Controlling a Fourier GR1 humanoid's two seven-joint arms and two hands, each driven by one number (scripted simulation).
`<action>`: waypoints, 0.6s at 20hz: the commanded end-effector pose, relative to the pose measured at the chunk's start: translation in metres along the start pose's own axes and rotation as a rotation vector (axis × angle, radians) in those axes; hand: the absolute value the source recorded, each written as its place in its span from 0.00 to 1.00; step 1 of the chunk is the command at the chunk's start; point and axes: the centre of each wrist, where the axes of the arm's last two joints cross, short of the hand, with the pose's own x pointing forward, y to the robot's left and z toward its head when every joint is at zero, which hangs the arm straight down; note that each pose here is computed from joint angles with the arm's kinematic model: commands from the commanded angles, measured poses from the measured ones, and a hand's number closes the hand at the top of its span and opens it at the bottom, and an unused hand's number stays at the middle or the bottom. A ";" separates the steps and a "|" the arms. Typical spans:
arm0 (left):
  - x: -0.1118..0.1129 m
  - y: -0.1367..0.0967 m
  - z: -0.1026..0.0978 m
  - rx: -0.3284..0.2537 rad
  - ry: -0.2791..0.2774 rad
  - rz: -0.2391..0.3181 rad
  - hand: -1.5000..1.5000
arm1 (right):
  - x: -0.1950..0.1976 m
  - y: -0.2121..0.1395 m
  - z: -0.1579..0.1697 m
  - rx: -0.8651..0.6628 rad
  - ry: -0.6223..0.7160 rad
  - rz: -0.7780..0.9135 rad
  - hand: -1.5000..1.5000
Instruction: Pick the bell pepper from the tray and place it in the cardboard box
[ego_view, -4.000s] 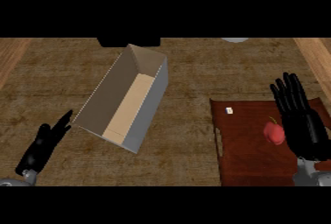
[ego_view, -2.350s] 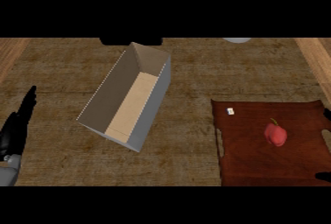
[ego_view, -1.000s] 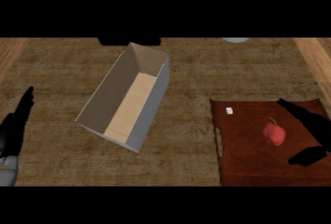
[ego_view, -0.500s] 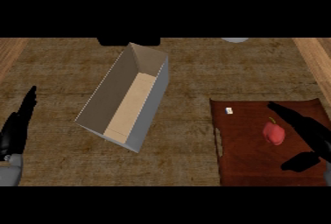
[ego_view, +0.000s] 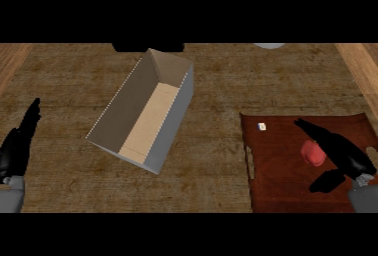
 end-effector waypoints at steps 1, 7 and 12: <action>0.012 0.003 -0.014 -0.012 0.007 0.013 0.50 | -0.012 0.002 -0.005 0.001 0.028 0.002 0.00; 0.001 -0.018 0.005 -0.021 -0.008 0.007 0.50 | -0.025 -0.009 -0.021 -0.225 0.009 0.102 1.00; -0.002 0.003 -0.007 -0.001 -0.006 0.007 0.50 | -0.017 0.023 -0.015 -0.342 0.003 0.161 1.00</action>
